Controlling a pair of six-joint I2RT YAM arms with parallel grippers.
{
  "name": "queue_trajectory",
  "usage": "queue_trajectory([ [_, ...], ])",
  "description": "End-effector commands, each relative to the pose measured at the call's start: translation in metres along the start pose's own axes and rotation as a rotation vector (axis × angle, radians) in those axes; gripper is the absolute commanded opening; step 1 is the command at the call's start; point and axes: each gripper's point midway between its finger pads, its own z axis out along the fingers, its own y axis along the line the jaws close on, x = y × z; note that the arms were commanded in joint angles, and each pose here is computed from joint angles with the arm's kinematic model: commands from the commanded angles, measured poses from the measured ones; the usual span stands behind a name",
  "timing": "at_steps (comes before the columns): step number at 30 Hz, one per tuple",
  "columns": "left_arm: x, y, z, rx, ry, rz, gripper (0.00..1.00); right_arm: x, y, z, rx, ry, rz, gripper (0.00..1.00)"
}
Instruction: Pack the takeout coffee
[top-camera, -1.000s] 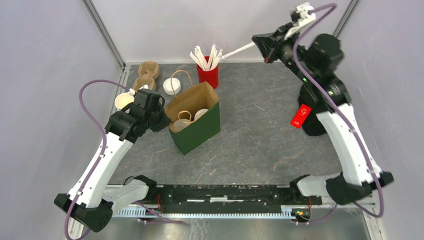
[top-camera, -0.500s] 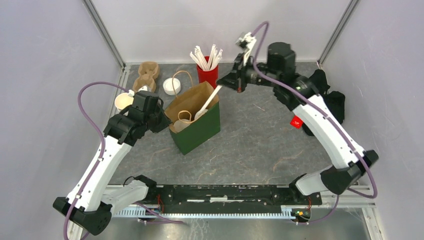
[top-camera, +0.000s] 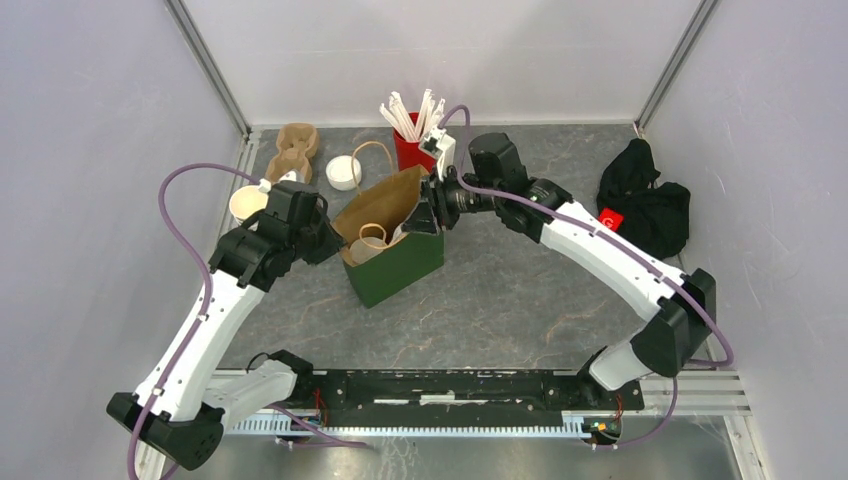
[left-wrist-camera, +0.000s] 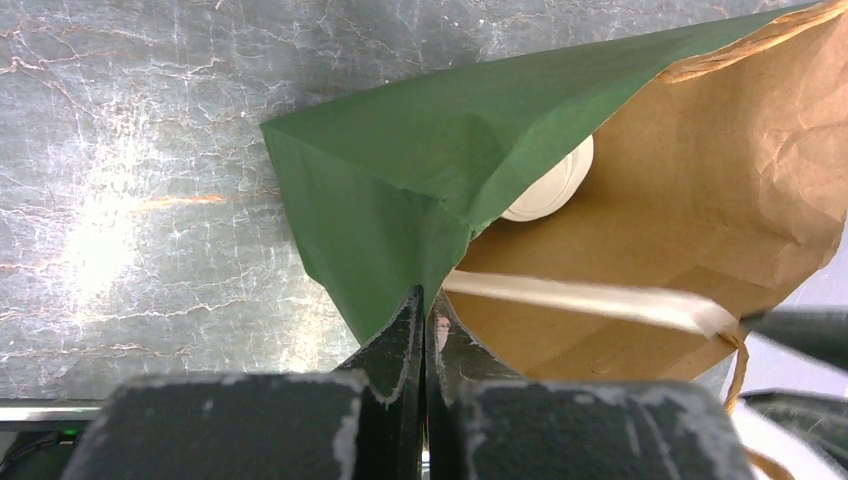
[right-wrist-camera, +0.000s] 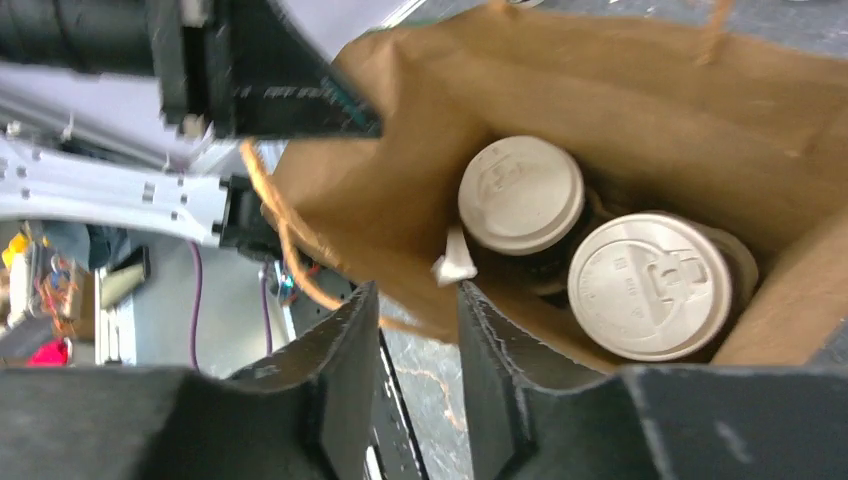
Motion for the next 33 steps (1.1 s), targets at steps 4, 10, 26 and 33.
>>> queue_trajectory([
  [4,-0.001,-0.003,0.005,0.023,-0.003,0.026,0.02,-0.105,-0.040,-0.040,0.144,-0.273,-0.063,0.51],
  [10,0.001,-0.002,0.007,0.015,0.000,0.024,0.02,-0.136,-0.118,-0.074,0.350,-0.340,-0.097,0.56],
  [26,0.006,0.022,0.002,-0.093,0.005,0.005,0.02,-0.171,-0.283,-0.030,0.447,-0.581,0.121,0.42],
  [33,0.005,0.020,0.008,-0.103,0.018,0.009,0.02,-0.160,-0.317,-0.031,0.446,-0.625,0.175,0.27],
])
